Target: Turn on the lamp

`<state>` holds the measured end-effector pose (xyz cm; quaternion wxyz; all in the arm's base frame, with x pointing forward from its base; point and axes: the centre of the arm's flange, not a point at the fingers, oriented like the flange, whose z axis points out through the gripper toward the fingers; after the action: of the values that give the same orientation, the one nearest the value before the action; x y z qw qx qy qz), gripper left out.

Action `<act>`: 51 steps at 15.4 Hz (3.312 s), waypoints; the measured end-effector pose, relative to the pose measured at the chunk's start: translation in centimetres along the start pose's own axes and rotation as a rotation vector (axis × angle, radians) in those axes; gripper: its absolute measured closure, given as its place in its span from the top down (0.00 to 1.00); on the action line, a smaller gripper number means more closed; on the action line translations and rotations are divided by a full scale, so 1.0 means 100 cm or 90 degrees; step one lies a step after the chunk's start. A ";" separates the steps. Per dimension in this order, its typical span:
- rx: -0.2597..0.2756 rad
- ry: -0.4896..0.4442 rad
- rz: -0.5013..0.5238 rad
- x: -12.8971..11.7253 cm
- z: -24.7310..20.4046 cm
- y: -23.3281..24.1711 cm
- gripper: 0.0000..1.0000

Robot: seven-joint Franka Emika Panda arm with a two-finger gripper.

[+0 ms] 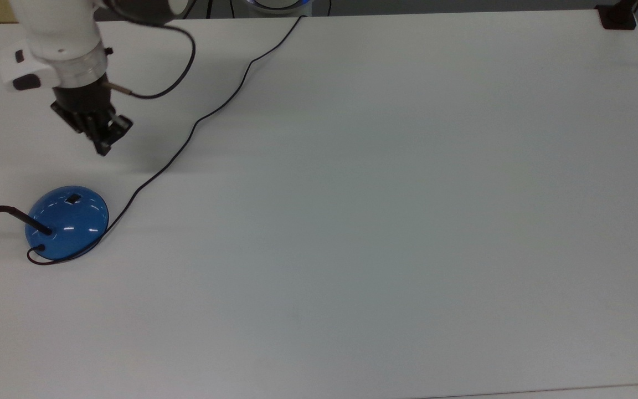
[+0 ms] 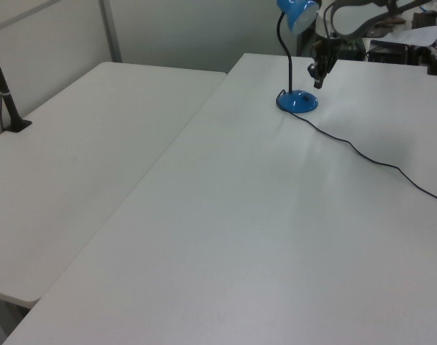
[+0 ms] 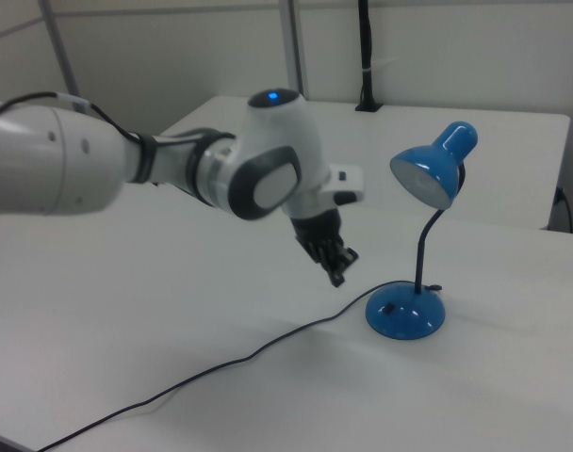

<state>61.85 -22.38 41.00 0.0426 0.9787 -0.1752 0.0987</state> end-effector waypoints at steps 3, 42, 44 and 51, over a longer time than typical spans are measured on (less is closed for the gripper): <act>0.000 0.030 0.028 0.006 0.022 0.008 0.01; -0.013 0.140 0.035 0.028 0.087 0.035 0.01; -0.013 0.141 0.035 0.029 0.088 0.035 0.01; -0.018 0.133 0.015 0.034 0.065 0.038 0.01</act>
<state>64.79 -27.86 35.52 0.0731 0.9602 -0.1830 0.1982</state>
